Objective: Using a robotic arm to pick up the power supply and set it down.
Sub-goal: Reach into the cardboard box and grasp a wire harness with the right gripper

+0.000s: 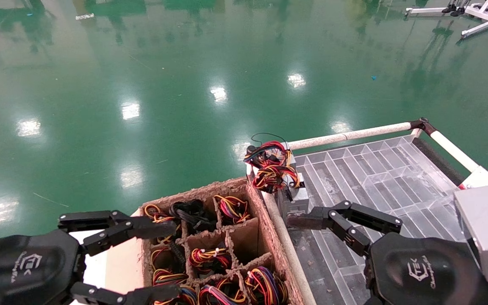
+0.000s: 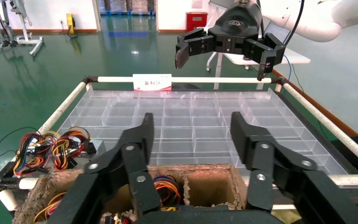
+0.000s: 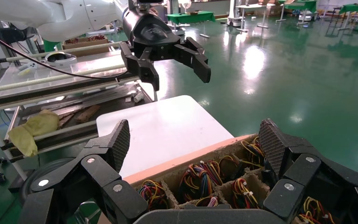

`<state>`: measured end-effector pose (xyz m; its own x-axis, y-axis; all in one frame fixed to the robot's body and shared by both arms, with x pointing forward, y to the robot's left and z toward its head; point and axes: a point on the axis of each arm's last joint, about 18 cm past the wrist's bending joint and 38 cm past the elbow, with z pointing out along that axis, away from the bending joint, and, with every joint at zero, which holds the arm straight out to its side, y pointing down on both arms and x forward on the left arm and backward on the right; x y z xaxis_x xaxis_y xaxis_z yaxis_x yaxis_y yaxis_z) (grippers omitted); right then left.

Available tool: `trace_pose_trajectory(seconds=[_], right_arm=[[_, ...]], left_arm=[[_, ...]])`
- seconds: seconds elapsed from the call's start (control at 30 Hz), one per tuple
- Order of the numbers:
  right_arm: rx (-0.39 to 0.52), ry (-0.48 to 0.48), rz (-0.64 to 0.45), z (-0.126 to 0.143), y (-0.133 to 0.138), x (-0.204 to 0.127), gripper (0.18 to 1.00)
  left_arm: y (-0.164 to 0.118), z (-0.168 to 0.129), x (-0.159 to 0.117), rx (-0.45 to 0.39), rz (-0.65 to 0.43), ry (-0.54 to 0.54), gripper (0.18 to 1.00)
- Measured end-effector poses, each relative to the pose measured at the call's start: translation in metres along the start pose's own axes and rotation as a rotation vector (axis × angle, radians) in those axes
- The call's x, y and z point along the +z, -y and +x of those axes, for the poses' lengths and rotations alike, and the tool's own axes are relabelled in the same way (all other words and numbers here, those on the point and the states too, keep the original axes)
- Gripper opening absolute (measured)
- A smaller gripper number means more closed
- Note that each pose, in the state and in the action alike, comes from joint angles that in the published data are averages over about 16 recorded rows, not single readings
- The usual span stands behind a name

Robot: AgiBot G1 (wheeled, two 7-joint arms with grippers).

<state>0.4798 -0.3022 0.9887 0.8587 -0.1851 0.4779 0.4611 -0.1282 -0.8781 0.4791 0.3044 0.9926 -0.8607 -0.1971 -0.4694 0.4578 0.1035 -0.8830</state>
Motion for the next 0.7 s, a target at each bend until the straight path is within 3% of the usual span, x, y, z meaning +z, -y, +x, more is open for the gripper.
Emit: trace_pose_trajectory(seconds=[0.4, 0.7], right_arm=[[0.054, -0.061, -0.166, 0.019, -0.046, 0.011, 1.001], [0.116, -0.086, -0.298, 0.038, -0.085, 0.029, 0.998]], left_arm=[[0.0, 0.0, 0.0, 0.0, 0.0, 0.0, 0.436], [0.0, 0.0, 0.0, 0.0, 0.0, 0.0, 0.288]])
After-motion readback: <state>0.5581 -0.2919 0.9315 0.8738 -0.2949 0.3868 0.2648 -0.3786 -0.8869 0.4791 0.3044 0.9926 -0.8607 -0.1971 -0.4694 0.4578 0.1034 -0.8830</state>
